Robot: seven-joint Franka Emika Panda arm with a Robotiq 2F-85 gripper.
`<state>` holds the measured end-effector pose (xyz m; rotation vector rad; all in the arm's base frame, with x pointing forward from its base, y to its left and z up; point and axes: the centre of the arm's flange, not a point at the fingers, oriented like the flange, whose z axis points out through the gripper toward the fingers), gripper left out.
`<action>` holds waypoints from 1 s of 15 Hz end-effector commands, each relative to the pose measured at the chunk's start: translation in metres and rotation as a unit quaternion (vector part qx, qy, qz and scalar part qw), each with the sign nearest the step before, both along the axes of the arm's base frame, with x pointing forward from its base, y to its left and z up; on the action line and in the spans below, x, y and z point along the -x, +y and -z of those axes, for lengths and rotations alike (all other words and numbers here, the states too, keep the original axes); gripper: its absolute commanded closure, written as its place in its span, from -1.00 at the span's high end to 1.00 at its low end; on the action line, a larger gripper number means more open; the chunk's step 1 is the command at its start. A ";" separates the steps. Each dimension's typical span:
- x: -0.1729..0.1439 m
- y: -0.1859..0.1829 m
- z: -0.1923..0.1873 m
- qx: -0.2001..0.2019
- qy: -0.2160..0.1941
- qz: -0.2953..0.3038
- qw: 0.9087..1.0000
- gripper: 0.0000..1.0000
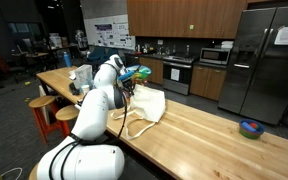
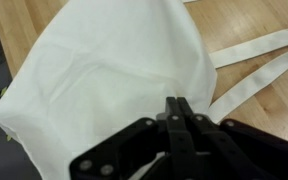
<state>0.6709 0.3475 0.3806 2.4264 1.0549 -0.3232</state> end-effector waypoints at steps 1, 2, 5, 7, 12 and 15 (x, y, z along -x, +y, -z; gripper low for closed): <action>0.012 -0.016 -0.014 -0.004 0.002 0.004 1.000 -0.98; 0.014 -0.021 -0.018 -0.003 0.001 0.007 1.000 -0.98; 0.018 -0.041 -0.033 -0.009 0.006 0.027 1.000 -0.98; 0.022 -0.055 -0.042 -0.007 0.007 0.039 0.999 -0.98; 0.032 -0.089 -0.054 -0.007 0.016 0.069 0.997 -0.98; 0.037 -0.110 -0.058 -0.006 0.019 0.087 0.996 -0.98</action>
